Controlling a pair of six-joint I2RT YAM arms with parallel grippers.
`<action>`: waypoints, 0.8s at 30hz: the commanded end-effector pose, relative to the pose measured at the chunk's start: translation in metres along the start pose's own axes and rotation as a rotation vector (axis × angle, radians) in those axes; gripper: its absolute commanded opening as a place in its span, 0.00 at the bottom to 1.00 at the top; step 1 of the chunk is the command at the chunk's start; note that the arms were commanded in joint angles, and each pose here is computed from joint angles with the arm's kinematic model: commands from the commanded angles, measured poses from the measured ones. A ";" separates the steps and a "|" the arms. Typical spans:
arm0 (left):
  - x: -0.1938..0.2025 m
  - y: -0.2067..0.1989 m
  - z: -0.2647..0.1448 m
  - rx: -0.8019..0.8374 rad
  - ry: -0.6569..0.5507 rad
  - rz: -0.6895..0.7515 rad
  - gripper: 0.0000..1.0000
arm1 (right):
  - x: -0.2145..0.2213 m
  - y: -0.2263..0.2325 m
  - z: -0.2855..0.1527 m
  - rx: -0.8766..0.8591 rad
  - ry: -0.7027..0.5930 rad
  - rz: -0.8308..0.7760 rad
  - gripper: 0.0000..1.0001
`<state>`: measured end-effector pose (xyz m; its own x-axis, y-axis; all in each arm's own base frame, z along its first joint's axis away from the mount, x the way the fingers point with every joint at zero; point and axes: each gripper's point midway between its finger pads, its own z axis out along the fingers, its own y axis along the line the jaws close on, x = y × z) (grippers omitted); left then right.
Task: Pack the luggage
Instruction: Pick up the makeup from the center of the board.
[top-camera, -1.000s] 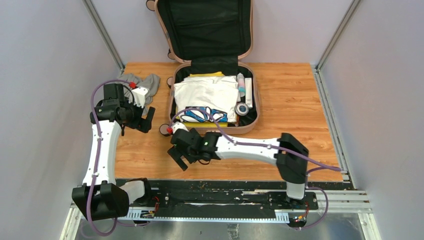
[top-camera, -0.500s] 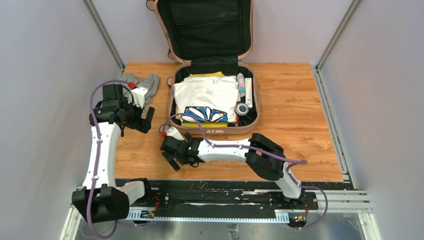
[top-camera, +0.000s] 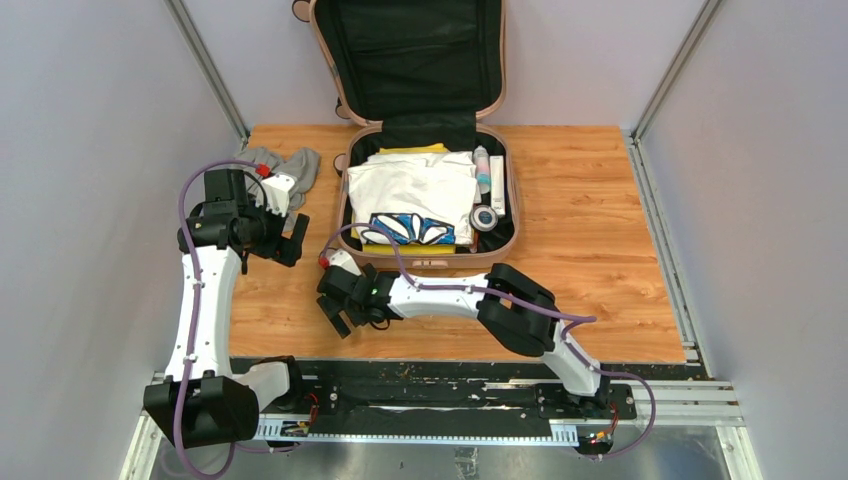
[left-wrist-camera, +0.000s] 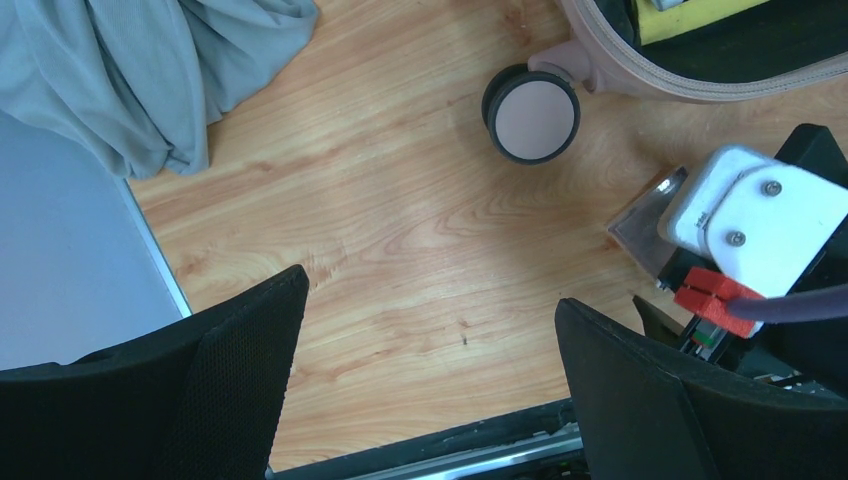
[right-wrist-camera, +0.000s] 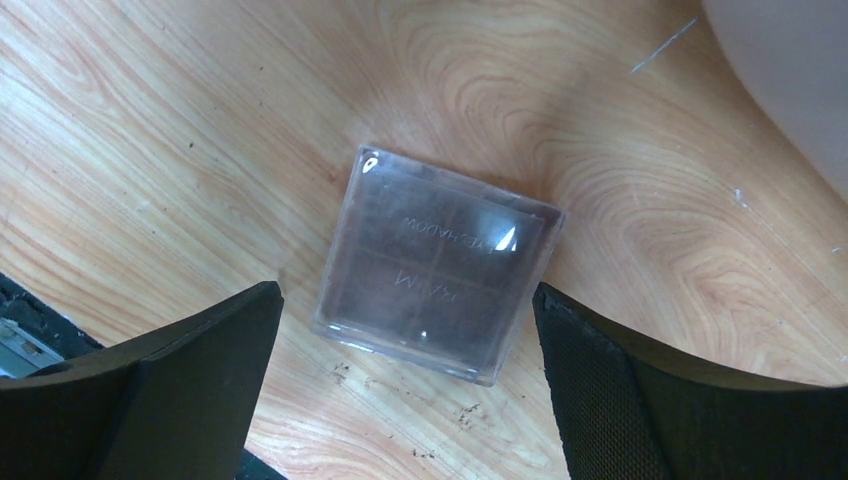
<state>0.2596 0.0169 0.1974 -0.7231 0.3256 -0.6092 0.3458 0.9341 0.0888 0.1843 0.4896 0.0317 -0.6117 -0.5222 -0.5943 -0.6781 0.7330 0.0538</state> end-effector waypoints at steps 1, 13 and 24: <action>-0.004 0.001 -0.009 -0.012 -0.019 0.006 1.00 | 0.006 -0.017 0.016 0.034 0.035 0.058 0.97; -0.011 0.004 -0.012 -0.022 -0.033 0.002 1.00 | 0.011 -0.023 0.019 0.054 0.061 0.038 0.67; -0.011 0.005 -0.009 -0.018 -0.023 -0.005 1.00 | -0.038 -0.039 -0.076 0.039 -0.097 0.011 0.47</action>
<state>0.2622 0.0173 0.2060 -0.7102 0.3270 -0.6234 0.3431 0.9341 0.0992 0.1963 0.4646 0.0444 -0.6258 -0.5137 -0.5869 -0.6543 0.7553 0.0365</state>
